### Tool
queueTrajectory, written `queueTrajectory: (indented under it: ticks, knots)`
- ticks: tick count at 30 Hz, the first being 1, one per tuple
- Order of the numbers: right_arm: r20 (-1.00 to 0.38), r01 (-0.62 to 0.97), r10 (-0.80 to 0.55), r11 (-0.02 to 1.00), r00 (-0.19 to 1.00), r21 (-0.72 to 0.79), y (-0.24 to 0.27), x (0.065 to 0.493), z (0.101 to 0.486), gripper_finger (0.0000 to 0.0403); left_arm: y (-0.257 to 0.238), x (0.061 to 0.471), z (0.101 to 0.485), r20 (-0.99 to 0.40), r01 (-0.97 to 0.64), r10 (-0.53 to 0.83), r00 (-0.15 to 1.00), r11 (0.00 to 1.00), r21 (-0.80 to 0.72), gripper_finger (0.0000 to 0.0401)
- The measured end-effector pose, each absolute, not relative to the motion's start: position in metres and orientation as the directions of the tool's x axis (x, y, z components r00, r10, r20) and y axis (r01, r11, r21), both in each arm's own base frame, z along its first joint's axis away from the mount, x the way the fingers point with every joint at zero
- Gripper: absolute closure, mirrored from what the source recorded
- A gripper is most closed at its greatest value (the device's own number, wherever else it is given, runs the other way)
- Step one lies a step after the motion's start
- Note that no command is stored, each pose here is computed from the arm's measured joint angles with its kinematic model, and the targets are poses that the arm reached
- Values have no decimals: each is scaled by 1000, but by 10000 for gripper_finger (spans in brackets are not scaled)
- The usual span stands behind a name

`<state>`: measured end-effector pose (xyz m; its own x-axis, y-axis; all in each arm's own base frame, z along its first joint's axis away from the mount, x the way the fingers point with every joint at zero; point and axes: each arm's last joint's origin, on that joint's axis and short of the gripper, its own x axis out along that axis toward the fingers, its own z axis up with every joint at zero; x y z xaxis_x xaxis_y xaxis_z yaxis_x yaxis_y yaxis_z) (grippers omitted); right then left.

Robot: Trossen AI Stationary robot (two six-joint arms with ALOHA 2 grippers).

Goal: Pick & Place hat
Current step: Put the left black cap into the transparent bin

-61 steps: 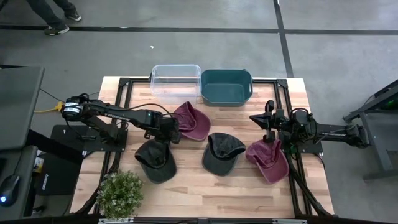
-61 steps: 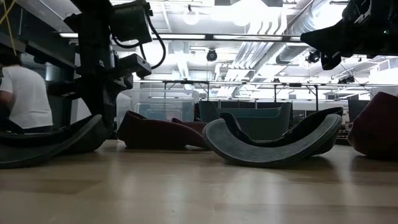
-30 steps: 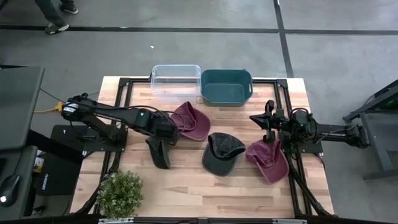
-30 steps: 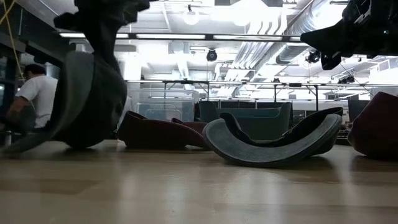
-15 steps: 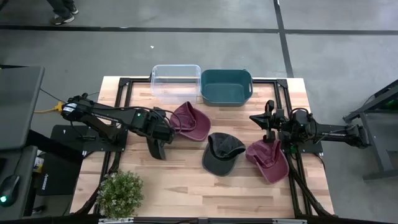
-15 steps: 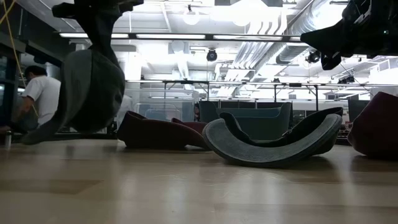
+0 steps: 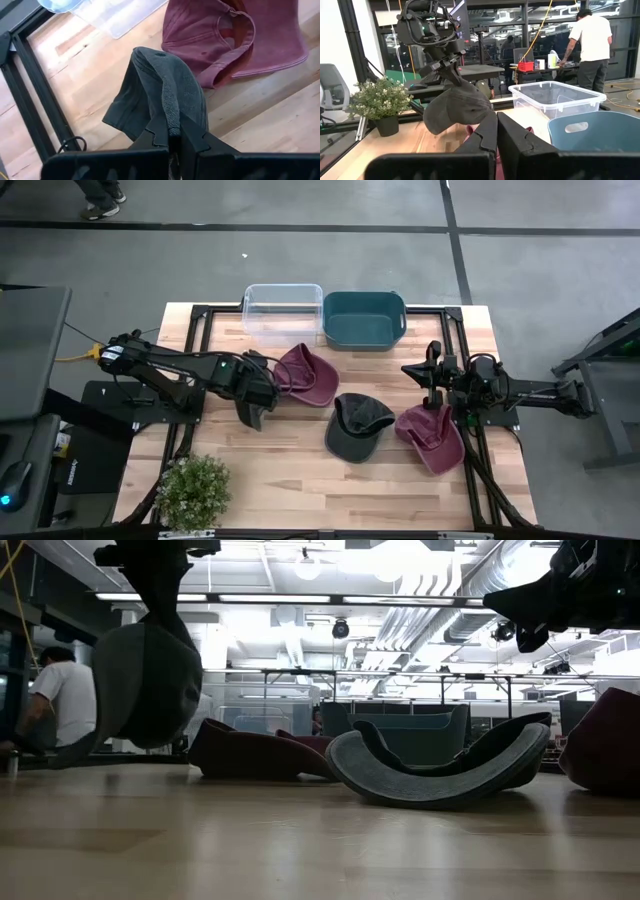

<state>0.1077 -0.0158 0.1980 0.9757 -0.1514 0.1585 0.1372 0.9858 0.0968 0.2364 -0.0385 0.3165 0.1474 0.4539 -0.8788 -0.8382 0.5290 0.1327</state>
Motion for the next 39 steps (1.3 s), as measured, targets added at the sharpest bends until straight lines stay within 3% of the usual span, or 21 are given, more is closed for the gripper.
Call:
queueTrajectory:
  ticks: [12, 25, 39]
  knots:
    - [158, 137, -152, 986, 976, 97, -16, 108, 198, 402, -33, 229, 319, -806, -828, 584, 97, 497, 260, 401]
    - [158, 138, -152, 986, 976, 97, -16, 108, 198, 402, -31, 227, 321, -757, -840, 647, 96, 460, 286, 401]
    - [158, 137, -151, 986, 976, 97, -16, 108, 198, 402, -29, 232, 365, -686, -834, 690, 231, 504, 225, 401]
